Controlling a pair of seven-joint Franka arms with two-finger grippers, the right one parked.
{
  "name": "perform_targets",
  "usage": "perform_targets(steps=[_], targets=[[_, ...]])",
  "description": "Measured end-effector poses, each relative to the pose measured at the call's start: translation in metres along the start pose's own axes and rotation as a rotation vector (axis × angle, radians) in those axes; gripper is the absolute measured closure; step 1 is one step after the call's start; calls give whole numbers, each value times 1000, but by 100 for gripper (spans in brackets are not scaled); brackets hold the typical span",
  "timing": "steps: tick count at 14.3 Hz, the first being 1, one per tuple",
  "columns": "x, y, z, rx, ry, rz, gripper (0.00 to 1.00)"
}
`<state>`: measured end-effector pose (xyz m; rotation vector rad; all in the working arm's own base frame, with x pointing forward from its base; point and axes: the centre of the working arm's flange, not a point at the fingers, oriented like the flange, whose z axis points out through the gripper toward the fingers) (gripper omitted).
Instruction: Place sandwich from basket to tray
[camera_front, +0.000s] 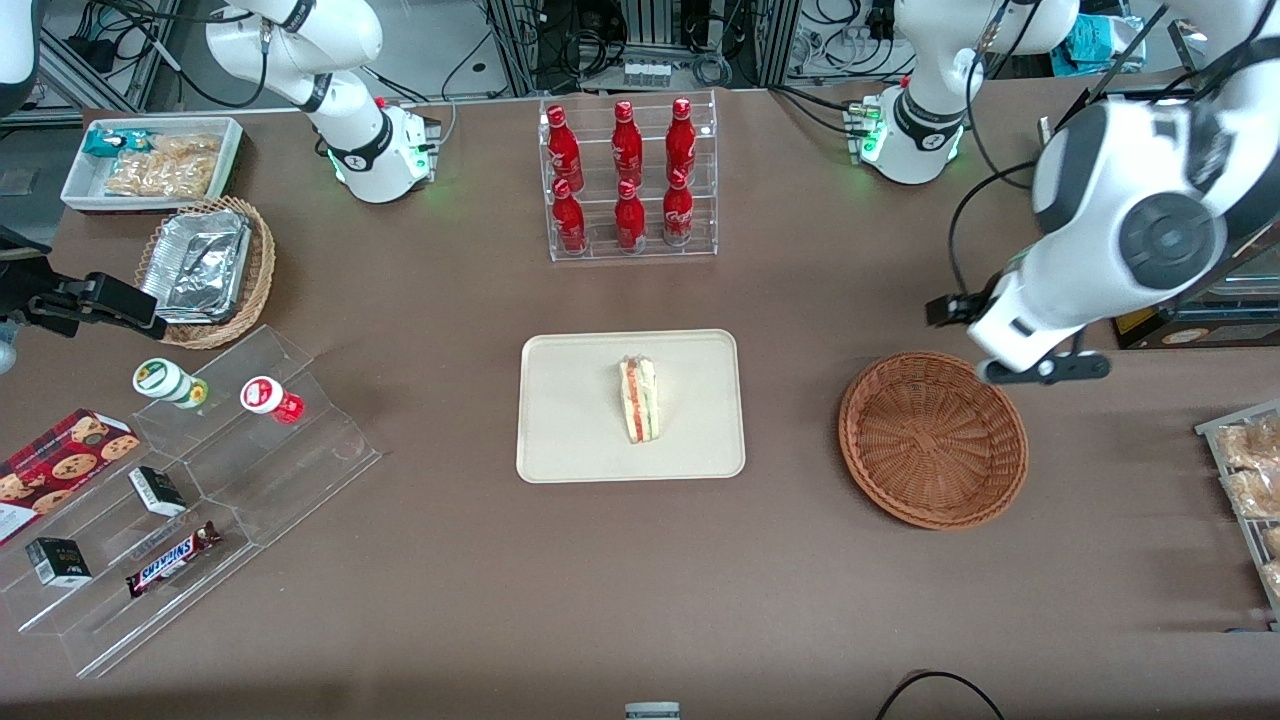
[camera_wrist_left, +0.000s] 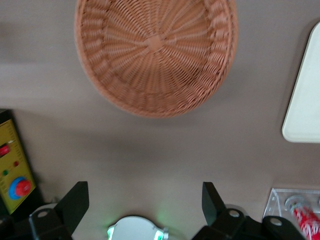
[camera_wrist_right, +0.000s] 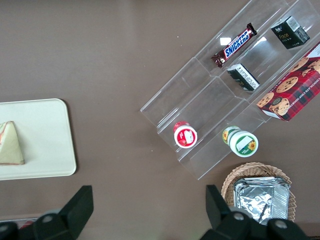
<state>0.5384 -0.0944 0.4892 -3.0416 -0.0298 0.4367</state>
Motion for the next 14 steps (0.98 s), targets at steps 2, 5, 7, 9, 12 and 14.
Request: perform_targets(steps=[2, 5, 7, 9, 12, 14], targets=[[-13, -23, -20, -16, 17, 2, 0], [-24, -39, -40, -30, 58, -4, 0], [-25, -45, -58, -38, 96, -16, 0], [-25, -59, -78, -49, 138, -34, 0], [-25, -73, -92, -51, 171, 14, 0], [-23, -73, -93, -51, 185, 36, 0]])
